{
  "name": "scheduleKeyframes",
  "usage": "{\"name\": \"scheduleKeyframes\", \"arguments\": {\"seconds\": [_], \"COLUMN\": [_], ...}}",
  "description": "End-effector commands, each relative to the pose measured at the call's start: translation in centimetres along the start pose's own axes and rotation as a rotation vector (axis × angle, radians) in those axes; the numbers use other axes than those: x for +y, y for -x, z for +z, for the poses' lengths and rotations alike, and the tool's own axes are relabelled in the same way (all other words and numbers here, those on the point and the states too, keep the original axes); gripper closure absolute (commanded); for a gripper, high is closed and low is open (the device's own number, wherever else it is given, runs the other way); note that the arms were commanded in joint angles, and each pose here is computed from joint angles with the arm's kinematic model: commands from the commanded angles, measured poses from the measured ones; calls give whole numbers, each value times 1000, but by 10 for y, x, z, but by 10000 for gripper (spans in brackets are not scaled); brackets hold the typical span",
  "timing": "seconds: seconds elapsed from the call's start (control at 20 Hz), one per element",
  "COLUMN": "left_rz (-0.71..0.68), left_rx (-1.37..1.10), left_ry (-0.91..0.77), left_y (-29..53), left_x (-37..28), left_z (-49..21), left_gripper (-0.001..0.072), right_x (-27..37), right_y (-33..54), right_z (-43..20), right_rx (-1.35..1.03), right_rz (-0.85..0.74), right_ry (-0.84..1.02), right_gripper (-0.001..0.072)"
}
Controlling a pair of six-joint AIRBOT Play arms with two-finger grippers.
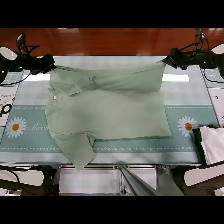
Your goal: Fold the shirts.
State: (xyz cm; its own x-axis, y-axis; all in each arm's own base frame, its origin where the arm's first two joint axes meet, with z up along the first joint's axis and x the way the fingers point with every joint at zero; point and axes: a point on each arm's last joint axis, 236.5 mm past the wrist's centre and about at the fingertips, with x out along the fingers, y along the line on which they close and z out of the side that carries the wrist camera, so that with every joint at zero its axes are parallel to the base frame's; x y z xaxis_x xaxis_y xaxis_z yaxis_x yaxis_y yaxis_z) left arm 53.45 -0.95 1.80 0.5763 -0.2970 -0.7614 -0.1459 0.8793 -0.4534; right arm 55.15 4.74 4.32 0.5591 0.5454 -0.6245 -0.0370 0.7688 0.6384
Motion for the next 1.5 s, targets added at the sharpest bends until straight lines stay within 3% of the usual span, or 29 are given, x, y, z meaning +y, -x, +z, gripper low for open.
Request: {"name": "scheduleKeyframes", "arguments": {"seconds": [0.0, 0.15, 0.25, 0.6, 1.35, 1.4, 1.45], "left_rz": [-5, -27, -34, -27, -47, -46, -43], "left_rx": [82, 233, 328, 576, 652, 652, 654], "left_ry": [13, -77, -88, 11, 13, 14, 26], "left_y": [7, 32, 39, 27, 39, 39, 39], "left_x": [5, 4, 10, 46, 57, 57, 57], "left_z": [-8, -46, -77, -173, -191, -191, -191], "left_gripper": [689, 689, 689, 689, 688, 676, 517], "right_x": [-14, -23, -46, -75, -80, -81, -80], "right_y": [-4, 11, 17, -5, 4, 3, 4], "right_z": [-14, -44, -71, -137, -157, -156, -156], "right_rx": [87, 224, 337, 503, 594, 586, 586], "right_rz": [1, 9, -79, -128, -167, -175, -181], "right_ry": [-24, -33, -19, -83, -138, -151, -176], "right_gripper": [689, 689, 689, 689, 686, 606, 393]}}
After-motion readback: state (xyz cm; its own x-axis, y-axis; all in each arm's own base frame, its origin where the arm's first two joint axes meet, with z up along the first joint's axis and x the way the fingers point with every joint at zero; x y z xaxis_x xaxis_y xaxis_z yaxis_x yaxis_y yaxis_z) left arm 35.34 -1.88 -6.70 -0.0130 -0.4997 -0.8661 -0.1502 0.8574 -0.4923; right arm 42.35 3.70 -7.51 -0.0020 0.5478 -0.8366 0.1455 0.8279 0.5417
